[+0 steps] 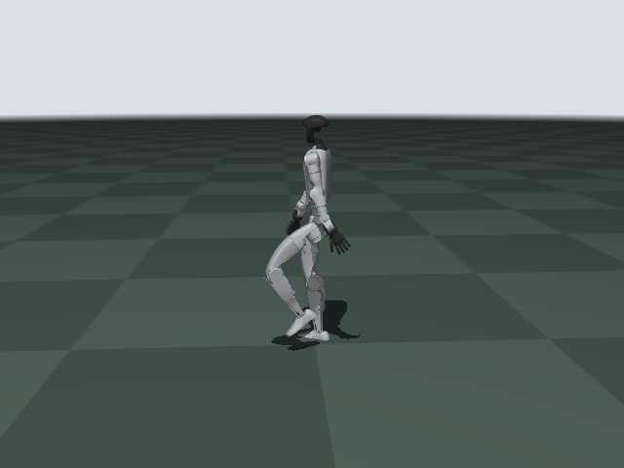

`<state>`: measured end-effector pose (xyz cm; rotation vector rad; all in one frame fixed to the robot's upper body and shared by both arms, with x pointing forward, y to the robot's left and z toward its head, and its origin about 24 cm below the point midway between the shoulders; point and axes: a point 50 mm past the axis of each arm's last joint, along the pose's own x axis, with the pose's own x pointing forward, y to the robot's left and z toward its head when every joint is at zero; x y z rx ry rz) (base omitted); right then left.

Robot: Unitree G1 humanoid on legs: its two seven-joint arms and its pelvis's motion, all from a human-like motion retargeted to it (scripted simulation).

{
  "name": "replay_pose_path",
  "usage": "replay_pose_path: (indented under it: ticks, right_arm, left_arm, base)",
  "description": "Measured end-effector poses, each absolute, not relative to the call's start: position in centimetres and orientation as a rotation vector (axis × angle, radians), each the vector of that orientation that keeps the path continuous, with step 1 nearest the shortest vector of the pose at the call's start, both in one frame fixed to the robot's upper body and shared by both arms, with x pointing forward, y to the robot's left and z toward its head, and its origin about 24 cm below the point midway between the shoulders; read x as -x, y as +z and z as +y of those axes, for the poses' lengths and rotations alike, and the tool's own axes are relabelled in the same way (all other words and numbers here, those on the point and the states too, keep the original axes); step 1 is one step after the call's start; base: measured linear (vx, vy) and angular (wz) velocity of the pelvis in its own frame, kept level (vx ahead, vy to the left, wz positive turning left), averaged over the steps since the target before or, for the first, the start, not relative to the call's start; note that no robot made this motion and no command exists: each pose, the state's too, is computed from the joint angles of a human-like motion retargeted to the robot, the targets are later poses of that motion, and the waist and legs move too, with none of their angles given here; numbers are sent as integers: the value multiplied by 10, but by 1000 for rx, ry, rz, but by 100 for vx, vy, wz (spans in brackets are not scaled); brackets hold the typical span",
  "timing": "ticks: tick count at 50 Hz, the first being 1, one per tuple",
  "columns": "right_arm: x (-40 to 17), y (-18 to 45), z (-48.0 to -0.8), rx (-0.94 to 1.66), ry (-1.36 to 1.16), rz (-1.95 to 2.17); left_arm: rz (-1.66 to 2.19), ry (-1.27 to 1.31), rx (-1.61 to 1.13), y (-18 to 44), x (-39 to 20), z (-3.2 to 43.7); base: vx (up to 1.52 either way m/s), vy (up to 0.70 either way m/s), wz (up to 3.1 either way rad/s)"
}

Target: In place motions

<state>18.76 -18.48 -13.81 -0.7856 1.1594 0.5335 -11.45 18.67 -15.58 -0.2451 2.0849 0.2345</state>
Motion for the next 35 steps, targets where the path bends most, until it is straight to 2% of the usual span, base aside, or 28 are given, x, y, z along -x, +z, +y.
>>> replay_pose_path:
  ticks: [3,7,12,18,23,30,35]
  right_arm:
    - [-197,-134,-176,707,454,1070]
    - [-198,-134,-166,503,415,1054]
    - [-154,-154,-162,377,474,1235]
    - [-72,-176,-179,492,473,1468]
    - [11,-174,-218,576,497,1784]
    - [43,-161,-246,416,207,1982]
    - [72,-156,-243,349,188,2072]
  left_arm:
    - [2122,257,361,-147,143,177]
    - [2086,254,459,-148,142,170]
    - [2031,305,477,-154,130,167]
    - [1923,387,413,-165,98,174]
    - [1825,382,305,-172,50,188]
    - [1464,186,117,-156,-103,240]
    - [1335,197,-53,-144,-136,260]
  base:
    - [10,-1,-21]
    - [1,0,-6]
    - [8,-1,18]
    - [19,-1,-29]
    - [17,7,34]
    - [-29,18,-11]
    - [-1,0,0]
